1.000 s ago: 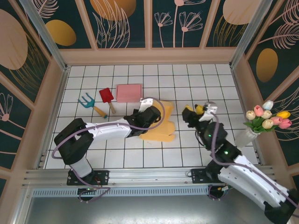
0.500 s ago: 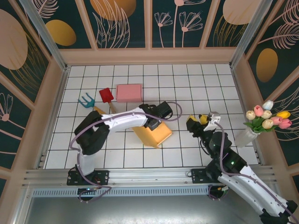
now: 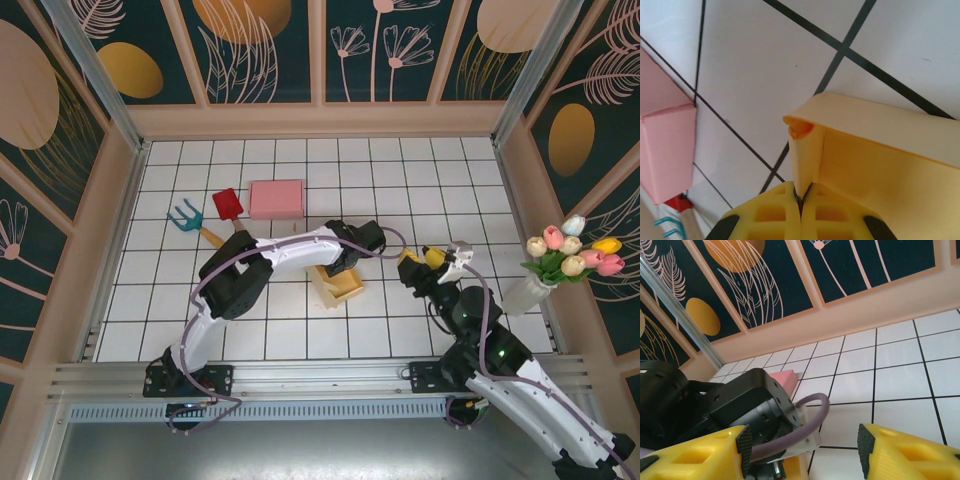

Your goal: Fold the paper box

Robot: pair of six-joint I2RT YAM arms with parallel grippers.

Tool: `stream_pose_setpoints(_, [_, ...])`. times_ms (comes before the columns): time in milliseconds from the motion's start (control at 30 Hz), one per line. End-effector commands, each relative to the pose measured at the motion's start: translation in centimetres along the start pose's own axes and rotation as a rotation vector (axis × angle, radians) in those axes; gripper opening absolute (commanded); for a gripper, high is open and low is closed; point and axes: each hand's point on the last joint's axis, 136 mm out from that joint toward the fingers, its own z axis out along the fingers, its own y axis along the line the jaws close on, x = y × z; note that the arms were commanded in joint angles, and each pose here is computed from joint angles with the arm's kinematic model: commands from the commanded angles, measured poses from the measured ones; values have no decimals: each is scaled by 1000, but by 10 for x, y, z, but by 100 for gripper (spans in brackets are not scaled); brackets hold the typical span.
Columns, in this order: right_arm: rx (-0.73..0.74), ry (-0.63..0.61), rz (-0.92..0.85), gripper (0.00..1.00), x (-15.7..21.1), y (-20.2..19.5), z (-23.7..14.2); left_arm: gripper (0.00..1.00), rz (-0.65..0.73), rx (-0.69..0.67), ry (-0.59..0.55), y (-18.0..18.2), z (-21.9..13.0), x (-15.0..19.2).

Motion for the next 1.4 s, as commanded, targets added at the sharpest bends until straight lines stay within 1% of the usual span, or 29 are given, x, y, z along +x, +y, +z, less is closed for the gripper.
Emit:
stream_pose_setpoints(0, [-41, -12, 33, 61, -1, 6, -1, 10, 49, -81, 60, 0, 26, 7])
stream_pose_setpoints(67, [-56, -8, 41, 61, 0, 8, -1, 20, 33, -90, 39, 3, 24, 2])
stream_pose_setpoints(267, [-64, -8, 45, 60, 0, 9, -2, 23, -2, -107, -8, 14, 14, -12])
stream_pose_setpoints(367, [-57, -8, 44, 61, 1, 8, -2, 33, -24, -115, -29, 22, 5, -20])
stream_pose_setpoints(433, [-51, -8, 43, 61, 2, 7, -1, 36, -49, -120, -47, 30, -4, -26])
stream_pose_setpoints(567, [-39, -11, 42, 61, 2, 4, -1, 41, -135, -130, -112, 52, -34, -42])
stream_pose_setpoints(700, [-22, -11, 39, 60, 3, 1, 0, 44, -255, -139, -190, 77, -68, -56])
stream_pose_setpoints(767, [-16, -13, 37, 61, 3, 0, -1, 45, -328, -169, -200, 94, -84, -55])
stream_pose_setpoints(800, [-11, -13, 35, 60, 3, -1, 0, 45, -385, -196, -209, 107, -95, -55])
stream_pose_setpoints(867, [-6, -14, 34, 61, 3, -2, 0, 53, -529, -253, -227, 132, -118, -51])
stream_pose_setpoints(900, [-4, -14, 34, 61, 3, -2, 0, 61, -638, -307, -223, 149, -131, -41])
stream_pose_setpoints(933, [-1, -13, 35, 61, 3, -3, 0, 66, -763, -322, -211, 162, -140, -29])
stream_pose_setpoints(967, [-1, -9, 33, 61, 5, -3, 1, 66, -867, -293, -185, 166, -144, -18])
stream_pose_setpoints(1000, [-1, -7, 32, 61, 4, -2, 1, 63, -954, -235, -174, 165, -149, -10])
stream_pose_setpoints(1033, [-2, -4, 31, 61, 5, -2, 2, 65, -1026, -145, -149, 153, -148, -3])
stream_pose_setpoints(1067, [-1, -1, 30, 61, 6, -2, 2, 66, -1097, -82, -125, 145, -148, 4])
stream_pose_setpoints(1100, [-2, 2, 29, 61, 7, -2, 3, 66, -1180, -11, -76, 134, -146, 14])
stream_pose_setpoints(1133, [-3, 6, 28, 61, 7, -1, 3, 65, -1260, 64, -12, 121, -142, 24])
stream_pose_setpoints(1167, [-4, 10, 27, 61, 8, -1, 4, 61, -1320, 127, 55, 107, -139, 34])
stream_pose_setpoints(1200, [-5, 13, 26, 61, 8, -1, 4, 58, -1376, 181, 152, 89, -132, 47])
stream_pose_setpoints(1233, [-3, 16, 25, 61, 8, -1, 5, 58, -1419, 207, 209, 77, -132, 58])
stream_pose_setpoints(1300, [6, 22, 19, 61, 10, -2, 5, 58, -1502, 203, 276, 65, -130, 77])
stream_pose_setpoints(1367, [13, 23, 15, 61, 11, -4, 6, 59, -1544, 168, 298, 63, -127, 91])
